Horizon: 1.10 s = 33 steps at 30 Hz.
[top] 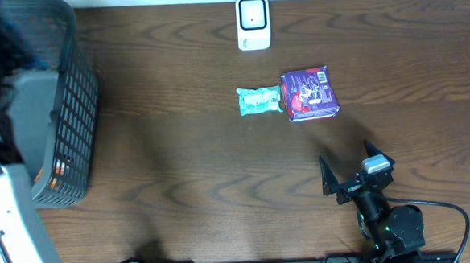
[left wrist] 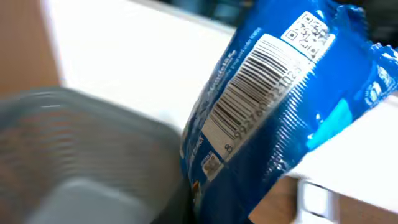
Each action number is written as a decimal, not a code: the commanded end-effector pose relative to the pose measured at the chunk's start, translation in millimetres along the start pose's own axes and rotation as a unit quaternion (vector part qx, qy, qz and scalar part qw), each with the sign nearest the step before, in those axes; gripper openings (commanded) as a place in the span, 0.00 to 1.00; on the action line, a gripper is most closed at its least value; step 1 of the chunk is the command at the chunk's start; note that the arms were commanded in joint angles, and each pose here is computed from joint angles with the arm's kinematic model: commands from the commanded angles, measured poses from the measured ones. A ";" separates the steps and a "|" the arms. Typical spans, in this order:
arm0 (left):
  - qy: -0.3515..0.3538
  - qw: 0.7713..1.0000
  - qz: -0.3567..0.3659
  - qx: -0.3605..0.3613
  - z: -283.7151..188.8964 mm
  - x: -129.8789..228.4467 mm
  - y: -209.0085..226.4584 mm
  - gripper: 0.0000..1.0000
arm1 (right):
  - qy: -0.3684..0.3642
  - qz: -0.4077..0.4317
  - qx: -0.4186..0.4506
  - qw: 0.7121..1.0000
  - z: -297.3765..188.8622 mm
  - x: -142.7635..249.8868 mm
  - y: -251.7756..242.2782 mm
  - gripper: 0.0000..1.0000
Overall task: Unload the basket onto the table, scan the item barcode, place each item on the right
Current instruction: 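Reach into the basket and grasp the blue snack bar with left gripper, then carry the blue bar out and drop it left of the green pack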
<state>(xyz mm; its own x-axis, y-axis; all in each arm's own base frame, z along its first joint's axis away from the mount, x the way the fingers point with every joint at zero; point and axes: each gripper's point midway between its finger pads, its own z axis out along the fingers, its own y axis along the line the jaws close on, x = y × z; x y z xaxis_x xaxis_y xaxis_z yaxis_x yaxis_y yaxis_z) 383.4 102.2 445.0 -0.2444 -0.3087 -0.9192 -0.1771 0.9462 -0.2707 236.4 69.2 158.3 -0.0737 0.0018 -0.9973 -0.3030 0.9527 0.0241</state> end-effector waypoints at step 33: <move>0.491 0.868 0.000 -0.082 126.8 431.8 -182.1 0.10 | 0.000 0.007 0.004 1.000 -0.2 0.5 -1.7 0.99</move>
<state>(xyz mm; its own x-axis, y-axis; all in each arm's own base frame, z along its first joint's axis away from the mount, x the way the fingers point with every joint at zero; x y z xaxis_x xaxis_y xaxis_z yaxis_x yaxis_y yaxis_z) 432.2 -186.2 87.6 -0.9342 -0.2527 -0.2520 -0.2103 0.9603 -0.1831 236.4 69.2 158.3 -0.0737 0.0018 -0.9973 -0.3030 0.9527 0.0241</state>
